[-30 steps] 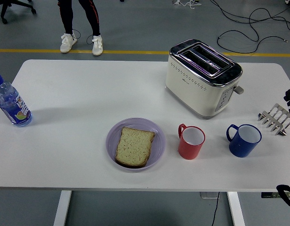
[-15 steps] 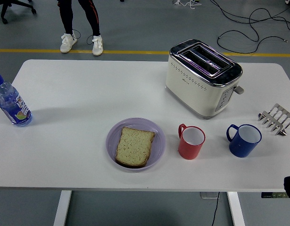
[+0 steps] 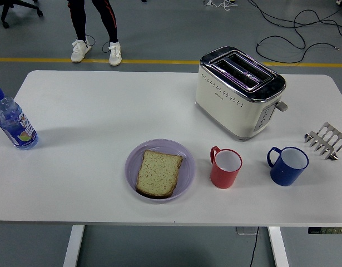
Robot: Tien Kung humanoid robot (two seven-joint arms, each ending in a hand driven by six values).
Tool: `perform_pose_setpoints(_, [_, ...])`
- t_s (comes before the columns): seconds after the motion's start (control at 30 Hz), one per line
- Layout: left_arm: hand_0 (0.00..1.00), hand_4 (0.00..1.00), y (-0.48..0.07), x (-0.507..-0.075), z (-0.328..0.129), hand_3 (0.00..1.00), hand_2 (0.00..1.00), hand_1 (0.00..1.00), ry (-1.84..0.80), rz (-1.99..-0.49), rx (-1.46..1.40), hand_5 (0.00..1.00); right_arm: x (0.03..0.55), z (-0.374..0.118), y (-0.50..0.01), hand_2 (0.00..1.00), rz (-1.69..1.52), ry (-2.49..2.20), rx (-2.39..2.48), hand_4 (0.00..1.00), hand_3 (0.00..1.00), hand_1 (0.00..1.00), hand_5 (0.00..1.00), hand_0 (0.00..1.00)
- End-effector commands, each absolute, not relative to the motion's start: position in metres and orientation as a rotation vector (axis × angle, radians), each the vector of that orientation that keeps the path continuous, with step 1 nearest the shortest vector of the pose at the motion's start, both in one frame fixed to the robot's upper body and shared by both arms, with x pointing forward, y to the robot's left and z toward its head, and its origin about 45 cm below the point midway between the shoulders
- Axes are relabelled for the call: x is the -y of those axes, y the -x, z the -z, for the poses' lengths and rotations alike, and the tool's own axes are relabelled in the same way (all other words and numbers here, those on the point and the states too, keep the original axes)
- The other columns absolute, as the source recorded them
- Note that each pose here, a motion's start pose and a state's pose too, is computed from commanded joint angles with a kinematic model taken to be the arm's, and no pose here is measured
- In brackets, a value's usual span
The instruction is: Pick up the cup,pour liquid into bread,place the cup on the desk
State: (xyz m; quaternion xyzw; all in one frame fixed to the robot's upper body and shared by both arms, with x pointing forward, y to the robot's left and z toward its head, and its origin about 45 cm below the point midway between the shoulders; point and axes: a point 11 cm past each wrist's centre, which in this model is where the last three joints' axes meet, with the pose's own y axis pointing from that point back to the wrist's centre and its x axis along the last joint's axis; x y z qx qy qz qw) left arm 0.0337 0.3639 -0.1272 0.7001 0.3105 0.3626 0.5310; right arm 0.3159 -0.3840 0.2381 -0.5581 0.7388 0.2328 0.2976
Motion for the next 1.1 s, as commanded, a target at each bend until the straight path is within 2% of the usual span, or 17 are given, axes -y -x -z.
perform_pose_setpoints(1.1, [0.655, 0.308, -0.044, -0.364, 0.126, 0.597, 0.710, 0.690, -1.664, -0.878, -0.727, 0.898, 0.392, -0.205, -0.330, 0.648, -0.884, 1.452, -1.963, 0.659, 0.620, 0.607, 0.211, 0.670])
